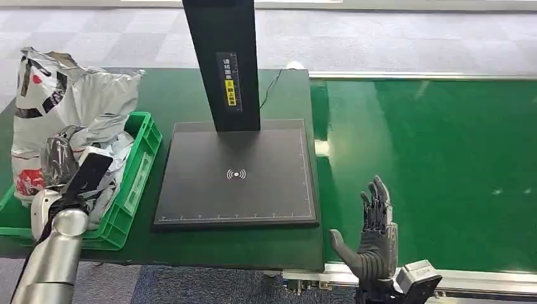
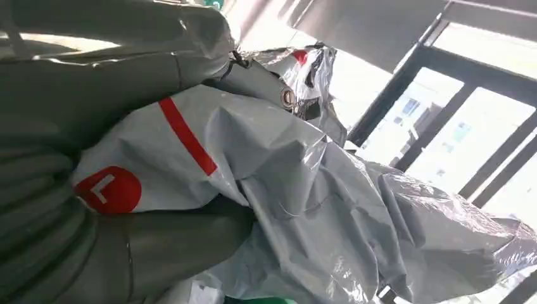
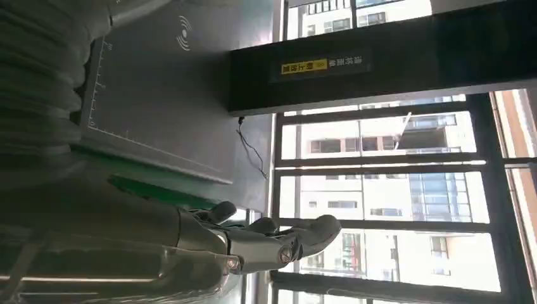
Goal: Moved the parcel from conveyor to table for the left to box.
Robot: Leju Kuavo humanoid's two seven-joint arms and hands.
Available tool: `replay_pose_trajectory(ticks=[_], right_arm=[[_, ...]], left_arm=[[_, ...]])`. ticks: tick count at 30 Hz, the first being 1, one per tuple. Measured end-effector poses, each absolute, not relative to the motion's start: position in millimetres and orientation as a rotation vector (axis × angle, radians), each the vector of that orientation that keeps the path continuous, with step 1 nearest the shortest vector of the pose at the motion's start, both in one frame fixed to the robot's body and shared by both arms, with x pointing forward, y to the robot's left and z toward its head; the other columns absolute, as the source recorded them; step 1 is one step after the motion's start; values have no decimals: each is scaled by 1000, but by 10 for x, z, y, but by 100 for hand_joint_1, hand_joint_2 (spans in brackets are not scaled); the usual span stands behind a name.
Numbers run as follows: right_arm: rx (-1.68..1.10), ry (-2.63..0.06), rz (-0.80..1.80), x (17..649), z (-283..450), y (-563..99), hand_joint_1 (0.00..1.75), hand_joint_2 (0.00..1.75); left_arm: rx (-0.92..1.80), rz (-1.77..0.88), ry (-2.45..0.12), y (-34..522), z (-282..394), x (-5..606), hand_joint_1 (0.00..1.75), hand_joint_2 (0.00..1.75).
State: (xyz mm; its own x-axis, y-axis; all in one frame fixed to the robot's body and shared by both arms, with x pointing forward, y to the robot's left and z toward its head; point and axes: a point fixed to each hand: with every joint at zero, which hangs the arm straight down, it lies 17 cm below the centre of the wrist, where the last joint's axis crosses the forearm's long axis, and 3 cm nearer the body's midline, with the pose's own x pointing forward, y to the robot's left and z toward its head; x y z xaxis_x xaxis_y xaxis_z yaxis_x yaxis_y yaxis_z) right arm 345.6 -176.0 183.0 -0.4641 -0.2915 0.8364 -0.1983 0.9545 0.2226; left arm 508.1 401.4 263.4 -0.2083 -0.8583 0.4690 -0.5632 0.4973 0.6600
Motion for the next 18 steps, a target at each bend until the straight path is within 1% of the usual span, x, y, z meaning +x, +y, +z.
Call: replay_pose_trajectory(ticks=[4,5,6,7,18], right_arm=[[357,-2068,-110,3475,1831,-1727,0,175],[357,-2067,-109,3481,1829,-1725,0,175],[358,-2067,-109,3486,1828,-1723,0,175],[359,-2066,-109,3492,1826,-1719,0,175],[366,-2060,-109,3549,1799,-1695,0,175]], left_arm=[[1154,-468,-1889,3904,2551,5143,175,175],[1151,-471,-1886,3897,2533,5147,157,175],[1147,-474,-1885,3883,2519,5151,117,175],[1144,-476,-1882,3874,2502,5156,2,175],[1128,-453,-1860,3916,2420,5167,0,175]])
